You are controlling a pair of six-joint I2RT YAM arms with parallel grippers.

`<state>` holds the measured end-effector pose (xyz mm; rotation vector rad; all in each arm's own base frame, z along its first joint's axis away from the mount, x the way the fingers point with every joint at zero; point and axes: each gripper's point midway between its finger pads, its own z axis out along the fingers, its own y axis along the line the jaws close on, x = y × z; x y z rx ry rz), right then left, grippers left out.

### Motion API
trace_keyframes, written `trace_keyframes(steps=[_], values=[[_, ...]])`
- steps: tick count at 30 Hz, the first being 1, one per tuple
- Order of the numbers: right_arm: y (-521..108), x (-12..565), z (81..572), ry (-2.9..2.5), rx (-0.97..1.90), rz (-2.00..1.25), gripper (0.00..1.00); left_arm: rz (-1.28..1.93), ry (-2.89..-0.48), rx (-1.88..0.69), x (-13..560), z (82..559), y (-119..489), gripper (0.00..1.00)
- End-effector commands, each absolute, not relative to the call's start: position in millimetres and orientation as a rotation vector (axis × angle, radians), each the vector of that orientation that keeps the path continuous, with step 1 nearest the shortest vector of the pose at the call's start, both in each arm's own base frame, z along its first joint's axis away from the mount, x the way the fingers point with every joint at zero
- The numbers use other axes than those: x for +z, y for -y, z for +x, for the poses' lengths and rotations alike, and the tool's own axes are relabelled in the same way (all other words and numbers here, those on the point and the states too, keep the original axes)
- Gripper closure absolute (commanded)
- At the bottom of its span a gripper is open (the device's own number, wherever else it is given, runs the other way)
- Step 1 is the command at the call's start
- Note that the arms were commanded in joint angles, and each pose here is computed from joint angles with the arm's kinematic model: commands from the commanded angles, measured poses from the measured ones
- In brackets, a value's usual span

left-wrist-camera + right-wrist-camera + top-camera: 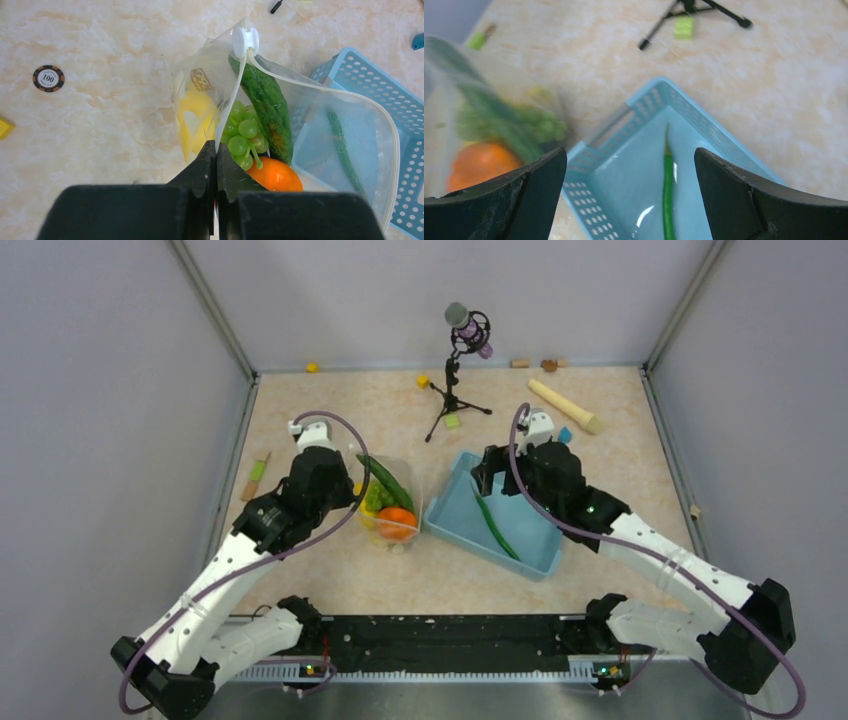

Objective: Place the food in the zip-top bag and seal the zipper

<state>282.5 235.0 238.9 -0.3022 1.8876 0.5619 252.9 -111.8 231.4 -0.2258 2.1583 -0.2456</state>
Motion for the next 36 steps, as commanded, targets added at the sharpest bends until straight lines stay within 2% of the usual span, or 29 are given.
trace_keyframes(steps=[1, 7, 14, 19, 32, 34, 36], values=[[-191.8, 175.2, 292.6, -2.109, 0.394, -0.098, 0.05, -0.228, -2.096, -0.302, 242.5, 256.8, 115.6, 1.00], [-209.7, 135.0, 306.7, -2.261, 0.362, -0.193, 0.19, -0.241, -2.054, -0.335, 248.3, 252.3, 113.1, 1.00], [-233.2, 80.2, 309.1, -2.421, 0.381, -0.307, 0.41, -0.256, -2.009, -0.363, 251.5, 248.6, 109.7, 1.00], [-237.0, 59.8, 307.7, -2.480, 0.365, -0.354, 0.49, -0.244, -2.018, -0.371, 249.1, 248.7, 112.6, 1.00], [-225.4, 19.6, 283.8, -2.605, 0.125, -0.397, 0.56, -0.242, -2.023, -0.369, 246.4, 249.6, 113.6, 1.00], [-223.3, 12.6, 281.7, -2.625, 0.109, -0.392, 0.61, -0.244, -2.023, -0.366, 245.8, 249.8, 112.9, 1.00], [-221.5, 9.4, 282.0, -2.630, 0.093, -0.379, 0.69, -0.245, -2.023, -0.367, 245.8, 249.7, 113.1, 1.00]])
